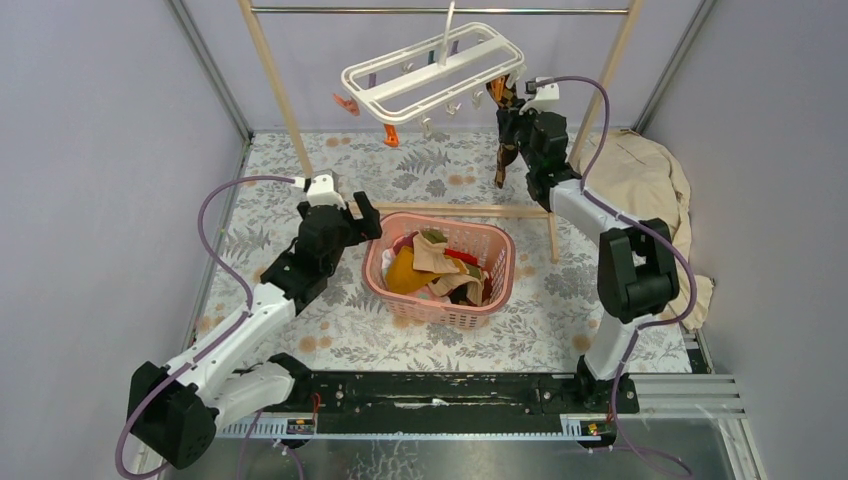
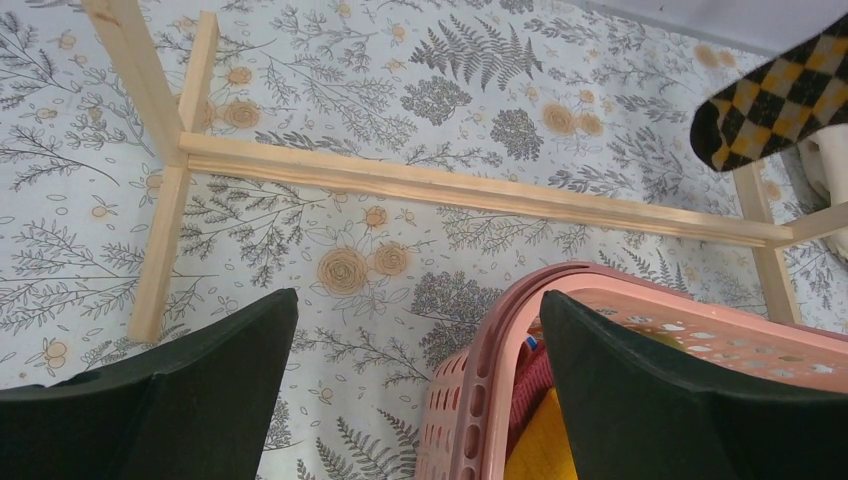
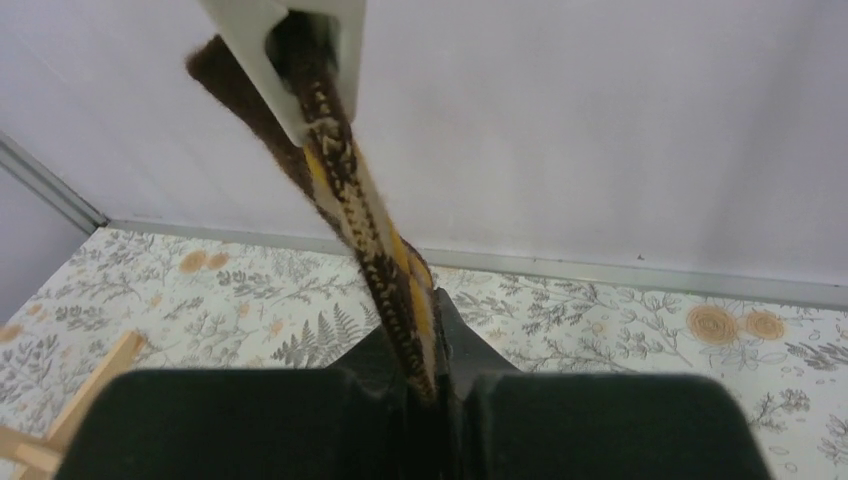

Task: Remove the socks clipped to the hanger
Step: Remove the sock from the hanger.

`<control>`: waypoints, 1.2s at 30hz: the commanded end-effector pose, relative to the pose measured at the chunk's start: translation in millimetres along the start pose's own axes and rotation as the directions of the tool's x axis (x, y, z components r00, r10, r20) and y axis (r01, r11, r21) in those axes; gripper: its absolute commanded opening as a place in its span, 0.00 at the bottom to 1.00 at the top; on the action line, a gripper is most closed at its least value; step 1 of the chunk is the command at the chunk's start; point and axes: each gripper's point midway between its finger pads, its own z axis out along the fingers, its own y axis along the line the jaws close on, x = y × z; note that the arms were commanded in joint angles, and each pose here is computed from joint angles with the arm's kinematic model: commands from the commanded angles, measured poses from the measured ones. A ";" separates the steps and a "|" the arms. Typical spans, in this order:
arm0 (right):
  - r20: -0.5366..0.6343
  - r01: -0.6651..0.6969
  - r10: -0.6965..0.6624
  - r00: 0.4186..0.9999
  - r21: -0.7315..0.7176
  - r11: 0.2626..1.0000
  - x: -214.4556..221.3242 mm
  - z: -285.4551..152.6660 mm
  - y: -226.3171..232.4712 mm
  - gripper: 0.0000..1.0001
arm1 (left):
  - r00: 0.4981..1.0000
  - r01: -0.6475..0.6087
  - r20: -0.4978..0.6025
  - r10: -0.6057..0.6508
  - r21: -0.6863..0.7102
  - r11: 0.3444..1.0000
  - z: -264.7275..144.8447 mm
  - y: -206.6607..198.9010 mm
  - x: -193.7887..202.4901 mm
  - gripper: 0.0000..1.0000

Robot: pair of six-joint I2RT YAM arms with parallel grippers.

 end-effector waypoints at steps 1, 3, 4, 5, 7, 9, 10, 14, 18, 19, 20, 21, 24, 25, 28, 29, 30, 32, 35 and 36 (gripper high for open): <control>0.172 0.008 0.004 0.985 -0.064 0.998 -67.5 -31.8 28.5 0.05 | 0.999 -0.005 0.044 0.006 -0.020 1.000 -5.8 3.0 -9.7 0.99; 0.202 0.010 0.005 0.979 -0.077 0.997 -81.9 -46.5 34.8 0.04 | 0.999 -0.008 0.044 0.009 -0.021 1.000 -5.8 2.9 -9.2 0.99; 0.213 0.011 0.007 0.977 -0.083 0.997 -87.2 -53.4 37.5 0.04 | 0.999 -0.010 0.040 0.010 -0.021 1.000 -5.3 2.9 -7.9 0.99; 0.226 0.012 0.008 0.974 -0.088 0.996 -93.9 -60.9 40.0 0.04 | 0.999 -0.011 0.036 0.012 -0.021 1.000 -5.0 2.5 -6.7 0.99; 0.247 0.012 0.013 0.969 -0.100 0.995 -106.0 -76.9 45.7 0.04 | 0.999 -0.009 0.035 0.010 -0.021 1.000 -4.9 2.6 -5.1 0.99; 0.261 0.010 0.021 0.965 -0.114 0.993 -112.7 -94.3 51.3 0.03 | 0.999 -0.009 0.037 0.010 -0.020 1.000 -5.9 2.0 -5.3 0.99; 0.267 0.009 0.024 0.963 -0.122 0.993 -116.0 -103.6 54.4 0.03 | 0.999 -0.009 0.040 0.009 -0.018 1.000 -6.8 1.7 -6.2 0.99; 0.271 0.029 0.023 0.962 -0.185 0.982 -121.2 -136.0 72.7 0.03 | 0.998 -0.003 0.060 0.003 0.002 1.000 -13.4 -2.7 -12.1 0.99; 0.262 0.056 0.009 0.965 -0.241 0.969 -123.8 -165.9 89.9 0.03 | 0.998 -0.003 0.069 0.001 0.029 1.000 -18.5 -9.9 -15.1 0.99; 0.253 0.064 0.003 0.968 -0.255 0.965 -121.3 -170.3 94.1 0.03 | 0.998 -0.005 0.067 0.003 0.034 0.999 -19.3 -11.4 -14.3 0.99; 0.259 0.070 0.002 0.966 -0.270 0.960 -124.5 -178.8 98.8 0.03 | 0.998 -0.007 0.065 0.005 0.037 0.999 -19.5 -12.5 -13.2 0.99; 0.258 0.075 0.002 0.966 -0.286 0.955 -125.1 -184.9 103.5 0.03 | 0.998 -0.009 0.063 0.007 0.038 0.999 -19.4 -13.4 -12.1 0.99; 0.249 0.084 0.002 0.968 -0.336 0.938 -125.0 -200.6 118.9 0.02 | 0.998 -0.011 0.061 0.009 0.043 0.999 -18.9 -16.6 -12.0 0.99; 0.246 0.089 0.002 0.969 -0.358 0.929 -124.7 -205.5 125.6 0.02 | 0.998 -0.011 0.061 0.008 0.046 0.999 -19.0 -18.0 -12.3 0.99; 0.230 0.100 0.000 0.973 -0.422 0.901 -122.6 -216.8 146.1 0.02 | 0.998 -0.011 0.062 0.007 0.069 0.998 -20.0 -25.0 -13.7 0.99; 0.224 0.101 0.000 0.975 -0.440 0.892 -122.1 -219.0 152.2 0.02 | 0.998 -0.010 0.064 0.005 0.082 0.997 -20.7 -28.0 -14.4 0.99; 0.216 0.099 0.003 0.976 -0.457 0.884 -121.8 -220.5 158.5 0.02 | 0.998 -0.012 0.066 0.005 0.099 0.995 -21.8 -31.8 -14.9 0.99; 0.199 0.092 0.009 0.980 -0.493 0.865 -121.7 -223.3 171.3 0.02 | 0.998 -0.008 0.069 -0.002 0.143 0.990 -24.2 -40.3 -15.8 0.99; 0.171 0.084 0.014 0.985 -0.551 0.831 -117.1 -228.0 193.2 0.02 | 0.998 -0.008 0.068 -0.006 0.207 0.978 -28.6 -50.7 -15.2 0.99; 0.161 0.081 0.014 0.987 -0.565 0.821 -115.2 -228.6 198.9 0.02 | 0.997 -0.004 0.081 -0.015 0.236 0.972 -30.2 -56.6 -18.7 0.99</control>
